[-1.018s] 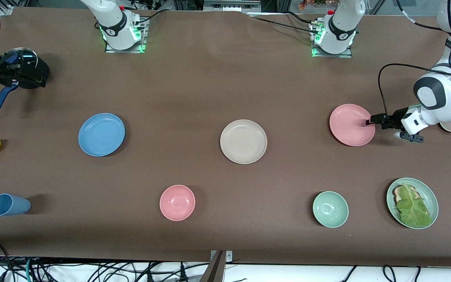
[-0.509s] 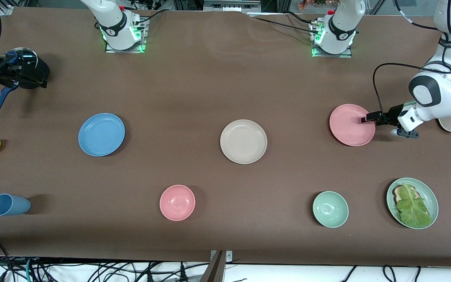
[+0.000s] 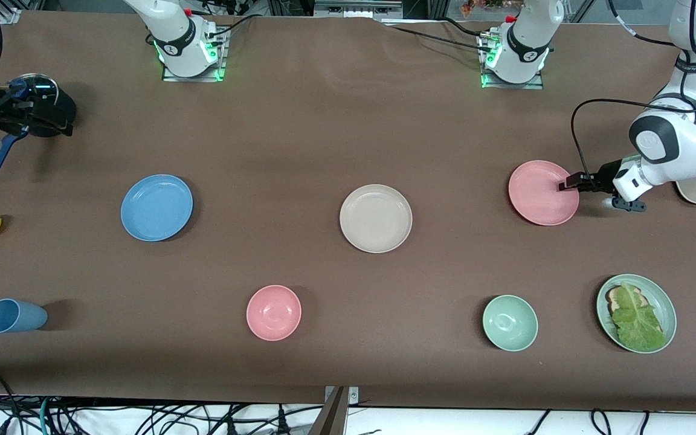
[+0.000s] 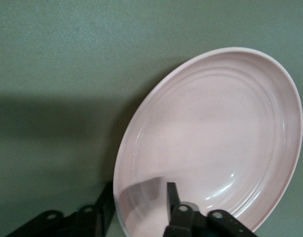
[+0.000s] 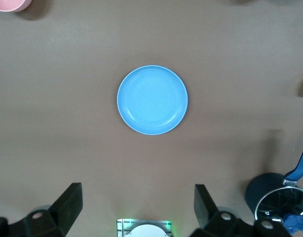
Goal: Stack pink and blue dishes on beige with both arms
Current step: 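Lower the left gripper and close it on the pink plate rim, then lift the pink plate with the left gripper and carry it over the beige plate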
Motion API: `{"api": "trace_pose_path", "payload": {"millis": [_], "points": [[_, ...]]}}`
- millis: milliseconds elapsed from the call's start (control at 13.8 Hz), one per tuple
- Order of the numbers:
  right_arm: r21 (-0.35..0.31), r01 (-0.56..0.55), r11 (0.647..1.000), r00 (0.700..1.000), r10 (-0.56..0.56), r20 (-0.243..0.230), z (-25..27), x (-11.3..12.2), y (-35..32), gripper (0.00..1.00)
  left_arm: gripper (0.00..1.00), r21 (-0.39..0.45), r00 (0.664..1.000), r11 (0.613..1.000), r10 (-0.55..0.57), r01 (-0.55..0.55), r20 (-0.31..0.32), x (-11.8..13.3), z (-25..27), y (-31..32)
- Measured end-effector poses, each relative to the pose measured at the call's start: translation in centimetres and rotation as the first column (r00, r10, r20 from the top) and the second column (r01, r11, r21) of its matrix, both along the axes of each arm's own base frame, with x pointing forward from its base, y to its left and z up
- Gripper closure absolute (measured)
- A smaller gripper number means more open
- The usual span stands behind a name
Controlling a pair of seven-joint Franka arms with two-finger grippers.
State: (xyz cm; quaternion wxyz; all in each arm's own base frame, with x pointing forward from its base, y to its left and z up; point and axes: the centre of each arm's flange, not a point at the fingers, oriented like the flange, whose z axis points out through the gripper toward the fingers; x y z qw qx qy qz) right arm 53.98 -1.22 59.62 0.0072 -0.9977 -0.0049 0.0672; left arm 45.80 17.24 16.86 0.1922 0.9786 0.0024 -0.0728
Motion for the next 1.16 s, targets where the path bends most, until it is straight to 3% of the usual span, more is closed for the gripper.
{"api": "trace_pose_path", "payload": {"millis": [291, 655, 1018, 1164], "points": [[0.000, 0.000, 1.000, 1.000, 0.000, 0.000, 0.0, 0.0, 0.0, 0.00, 0.96, -0.001, 1.000, 1.000, -0.002, 0.002, 0.002, 0.0, 0.1, 0.0], [0.000, -0.003, 1.000, 1.000, 0.003, 0.000, 0.0, 0.0, 0.2, 0.00, 0.95, 0.001, 1.000, 1.000, -0.009, 0.009, 0.015, 0.5, 0.7, -0.2], [0.001, -0.010, 1.000, 1.000, 0.010, 0.000, 0.0, 0.0, 0.5, 0.00, 0.95, 0.003, 0.994, 0.999, -0.045, 0.045, 0.099, 3.3, 7.1, -2.7], [0.001, -0.010, 1.000, 1.000, 0.010, 0.000, 0.0, 0.0, 0.6, 0.00, 0.95, -0.015, 0.994, 0.999, -0.043, 0.044, 0.104, 4.4, 9.9, -4.3]]}}
